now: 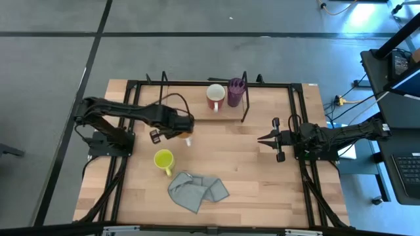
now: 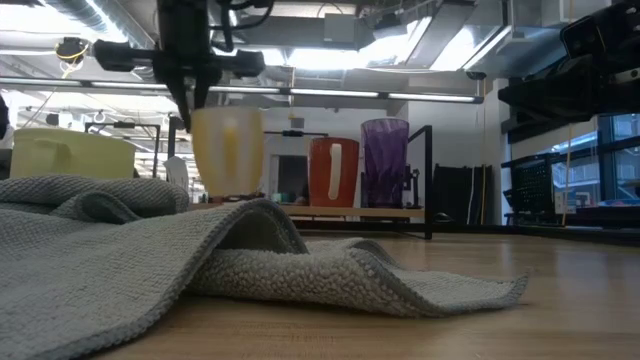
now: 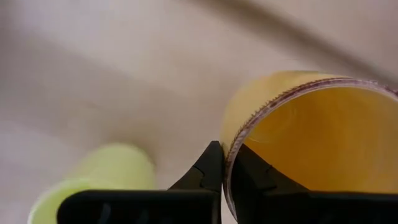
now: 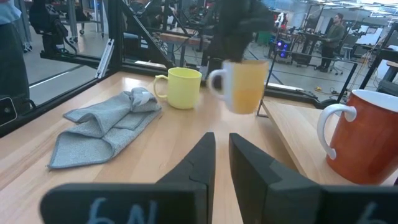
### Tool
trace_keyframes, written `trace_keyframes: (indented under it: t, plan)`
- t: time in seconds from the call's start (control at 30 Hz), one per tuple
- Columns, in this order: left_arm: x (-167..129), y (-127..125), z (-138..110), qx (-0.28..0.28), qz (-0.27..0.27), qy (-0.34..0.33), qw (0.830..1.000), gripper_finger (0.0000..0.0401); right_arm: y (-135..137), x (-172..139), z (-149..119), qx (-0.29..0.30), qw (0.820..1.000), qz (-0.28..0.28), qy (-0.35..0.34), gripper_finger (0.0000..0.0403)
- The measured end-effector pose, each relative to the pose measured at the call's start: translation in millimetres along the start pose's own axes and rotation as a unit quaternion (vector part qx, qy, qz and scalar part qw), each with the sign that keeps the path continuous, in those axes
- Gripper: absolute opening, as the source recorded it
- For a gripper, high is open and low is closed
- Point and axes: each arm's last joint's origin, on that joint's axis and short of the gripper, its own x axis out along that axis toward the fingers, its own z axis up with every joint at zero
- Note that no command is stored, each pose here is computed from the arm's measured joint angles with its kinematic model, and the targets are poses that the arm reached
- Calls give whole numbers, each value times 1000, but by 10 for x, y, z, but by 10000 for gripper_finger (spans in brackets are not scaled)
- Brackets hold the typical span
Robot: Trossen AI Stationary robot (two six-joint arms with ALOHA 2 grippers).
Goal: Stack small to large cups/mugs on shelf
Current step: Put the yellow mug on the shelf
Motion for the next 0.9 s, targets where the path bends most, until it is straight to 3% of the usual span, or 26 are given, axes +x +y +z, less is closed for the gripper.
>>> trace_keyframes:
  t: [0.1,0.23,0.47,0.67,0.9]
  plan:
    - [-84,-16,149,3,-24,-19,1000,8,0,0,0,0,1000,0,0,49]
    - [-148,-65,308,15,-19,-36,999,8,0,0,0,0,1000,0,0,49]
    - [-224,-323,469,46,-32,-65,996,8,0,0,0,0,1000,0,0,49]
    - [-154,-571,607,69,-14,-64,995,8,0,0,0,0,1000,0,0,49]
    - [-105,-690,849,67,-5,-65,996,8,0,0,0,0,1000,0,0,49]
